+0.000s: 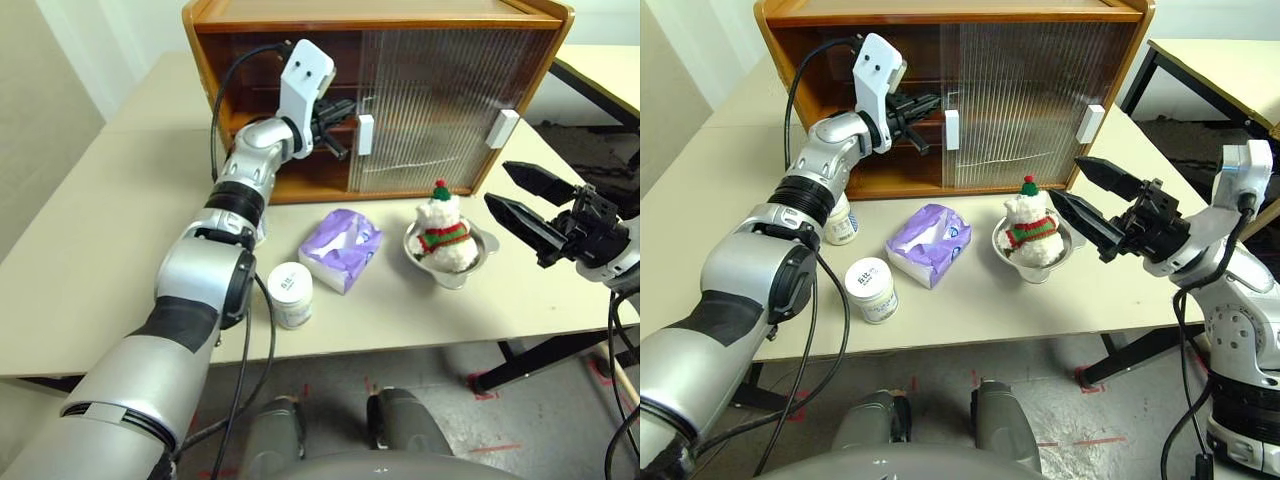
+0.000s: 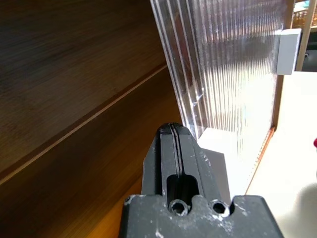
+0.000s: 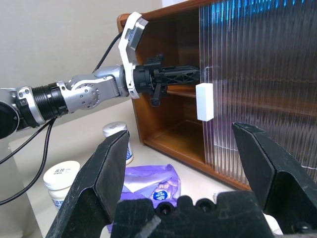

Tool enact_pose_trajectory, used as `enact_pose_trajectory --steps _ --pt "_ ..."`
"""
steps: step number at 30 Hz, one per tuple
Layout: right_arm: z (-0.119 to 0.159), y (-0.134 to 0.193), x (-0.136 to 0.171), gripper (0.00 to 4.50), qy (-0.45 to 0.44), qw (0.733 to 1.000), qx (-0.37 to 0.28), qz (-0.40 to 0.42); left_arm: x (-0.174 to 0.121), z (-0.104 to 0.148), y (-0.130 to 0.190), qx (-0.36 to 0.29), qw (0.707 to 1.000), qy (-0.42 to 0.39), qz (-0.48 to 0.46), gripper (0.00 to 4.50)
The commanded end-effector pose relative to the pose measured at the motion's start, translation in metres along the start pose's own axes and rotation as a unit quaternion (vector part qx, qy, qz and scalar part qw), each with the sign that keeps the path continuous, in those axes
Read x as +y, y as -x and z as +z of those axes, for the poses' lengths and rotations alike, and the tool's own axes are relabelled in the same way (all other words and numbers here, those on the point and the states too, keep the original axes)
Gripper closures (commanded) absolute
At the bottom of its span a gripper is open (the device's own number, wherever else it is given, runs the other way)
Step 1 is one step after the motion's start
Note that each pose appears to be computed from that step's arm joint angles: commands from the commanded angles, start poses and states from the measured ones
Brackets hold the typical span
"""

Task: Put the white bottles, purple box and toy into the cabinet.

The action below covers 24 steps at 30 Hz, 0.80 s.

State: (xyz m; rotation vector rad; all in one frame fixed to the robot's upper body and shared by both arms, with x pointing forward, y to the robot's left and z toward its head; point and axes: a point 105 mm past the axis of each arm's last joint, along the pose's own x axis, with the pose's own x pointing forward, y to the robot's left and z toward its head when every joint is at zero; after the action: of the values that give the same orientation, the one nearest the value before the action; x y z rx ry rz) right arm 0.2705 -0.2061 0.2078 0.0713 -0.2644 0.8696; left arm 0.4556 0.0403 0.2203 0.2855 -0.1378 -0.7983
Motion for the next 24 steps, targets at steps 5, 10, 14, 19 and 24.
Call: enact_pose_trajectory --steps 5,10,14,19,24 --pt "0.005 -0.003 0.002 0.0 0.009 1.0 -0.008 0.009 -0.005 0.002 -0.004 0.001 1.0 0.001 -0.014 4.47" --pt "0.004 -0.004 0.002 0.0 0.006 1.0 -0.005 0.016 0.008 0.004 0.007 -0.002 1.0 0.0 -0.006 4.47" --pt "-0.004 -0.007 0.002 0.0 -0.007 0.999 0.008 0.032 0.034 0.011 0.032 0.002 1.0 -0.007 0.002 4.11" --pt "-0.014 -0.012 0.007 0.0 -0.024 0.997 0.03 0.062 0.05 0.013 0.071 0.029 0.999 0.023 -0.018 2.47" --pt "-0.022 -0.021 0.011 0.0 -0.041 0.993 0.047 0.102 0.064 0.023 0.132 0.043 0.998 0.053 -0.012 0.53"
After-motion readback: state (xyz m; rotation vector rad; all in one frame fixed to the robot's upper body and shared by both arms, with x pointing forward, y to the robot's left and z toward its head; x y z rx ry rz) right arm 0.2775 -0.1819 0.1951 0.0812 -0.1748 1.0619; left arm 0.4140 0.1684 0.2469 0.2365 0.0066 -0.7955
